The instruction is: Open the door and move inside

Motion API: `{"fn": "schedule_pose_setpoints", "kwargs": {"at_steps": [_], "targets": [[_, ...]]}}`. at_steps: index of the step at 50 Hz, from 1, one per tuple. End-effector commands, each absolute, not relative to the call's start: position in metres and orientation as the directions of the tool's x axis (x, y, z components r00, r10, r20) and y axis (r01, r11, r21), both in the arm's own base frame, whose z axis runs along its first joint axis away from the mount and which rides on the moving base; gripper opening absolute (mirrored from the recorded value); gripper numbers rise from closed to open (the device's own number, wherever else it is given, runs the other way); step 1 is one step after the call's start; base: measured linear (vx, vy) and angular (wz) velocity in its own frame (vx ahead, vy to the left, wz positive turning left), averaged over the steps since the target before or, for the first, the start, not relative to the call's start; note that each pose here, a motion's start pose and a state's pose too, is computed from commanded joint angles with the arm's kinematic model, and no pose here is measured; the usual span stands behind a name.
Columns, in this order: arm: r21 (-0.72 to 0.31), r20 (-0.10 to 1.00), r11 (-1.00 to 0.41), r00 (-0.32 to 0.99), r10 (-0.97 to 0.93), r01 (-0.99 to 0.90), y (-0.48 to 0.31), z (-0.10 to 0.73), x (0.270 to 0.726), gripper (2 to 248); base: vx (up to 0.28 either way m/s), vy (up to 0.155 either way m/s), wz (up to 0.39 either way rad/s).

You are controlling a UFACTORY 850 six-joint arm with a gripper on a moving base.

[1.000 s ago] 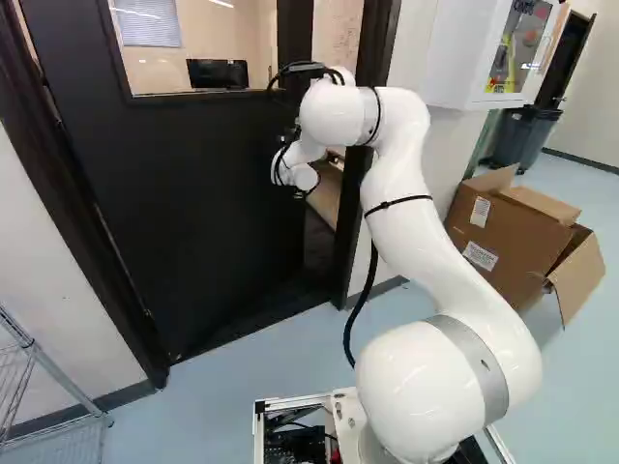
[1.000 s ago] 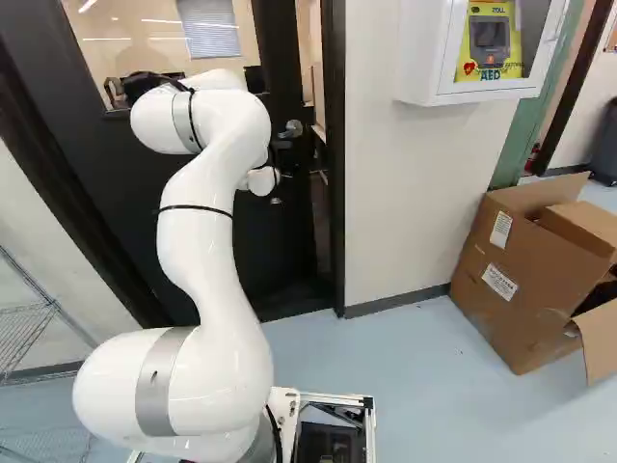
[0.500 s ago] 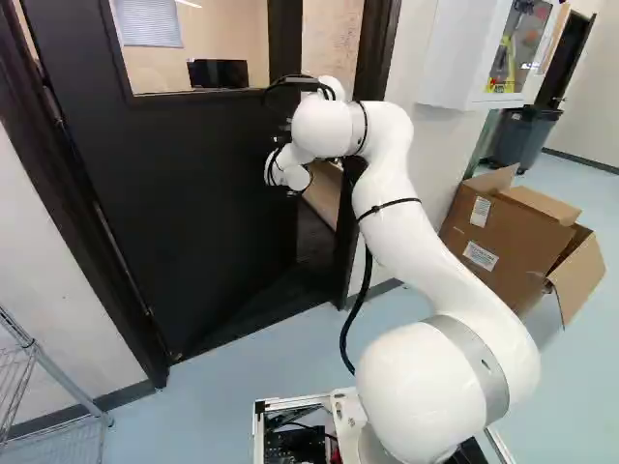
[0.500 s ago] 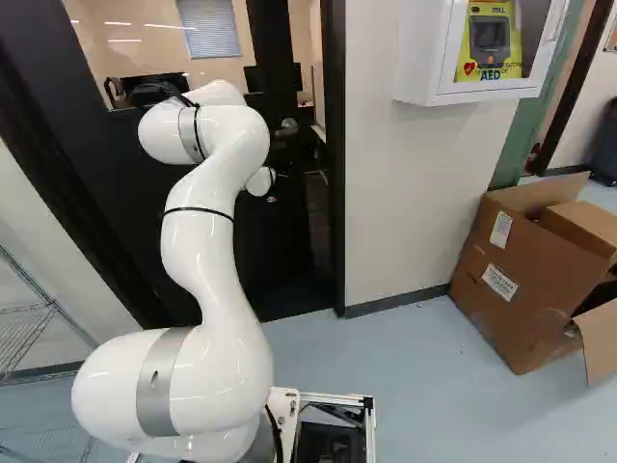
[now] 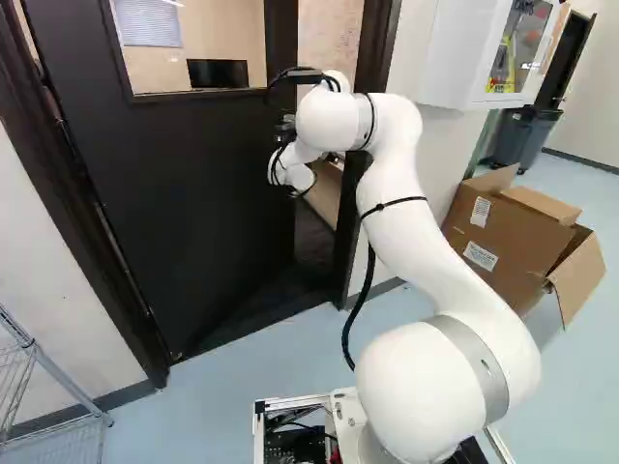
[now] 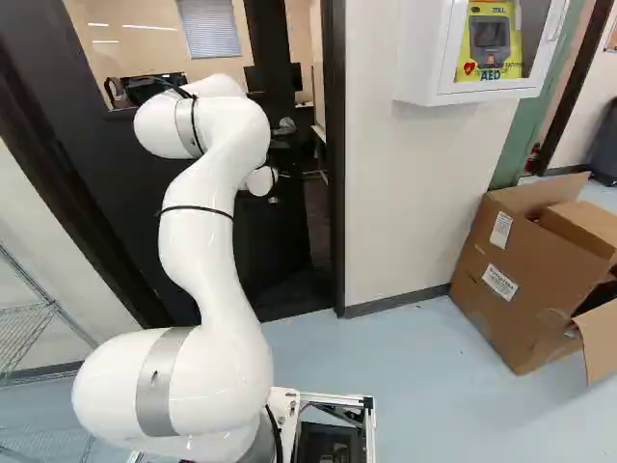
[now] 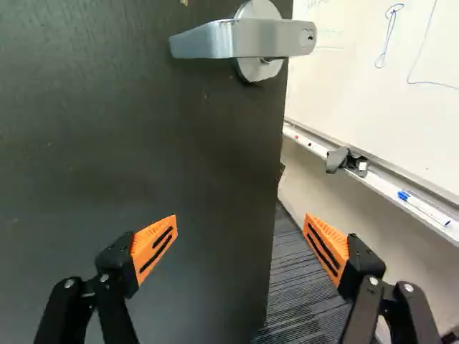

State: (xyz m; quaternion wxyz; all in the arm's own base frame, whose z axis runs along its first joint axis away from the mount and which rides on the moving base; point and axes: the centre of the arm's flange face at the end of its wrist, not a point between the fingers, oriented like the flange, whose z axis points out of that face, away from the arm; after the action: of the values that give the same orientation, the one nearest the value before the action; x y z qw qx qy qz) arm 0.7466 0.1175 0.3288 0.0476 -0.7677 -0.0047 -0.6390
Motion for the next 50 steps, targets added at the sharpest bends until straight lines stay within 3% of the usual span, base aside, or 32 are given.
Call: {"fn": "schedule_pose_setpoints", "kwargs": {"at_steps": [50], "targets": [[-0.059, 0.96, -0.998, 0.277, -0.05, 0.025, 0.079, 0.35, 0.654, 247, 0.0, 0.0, 0.0]]}}
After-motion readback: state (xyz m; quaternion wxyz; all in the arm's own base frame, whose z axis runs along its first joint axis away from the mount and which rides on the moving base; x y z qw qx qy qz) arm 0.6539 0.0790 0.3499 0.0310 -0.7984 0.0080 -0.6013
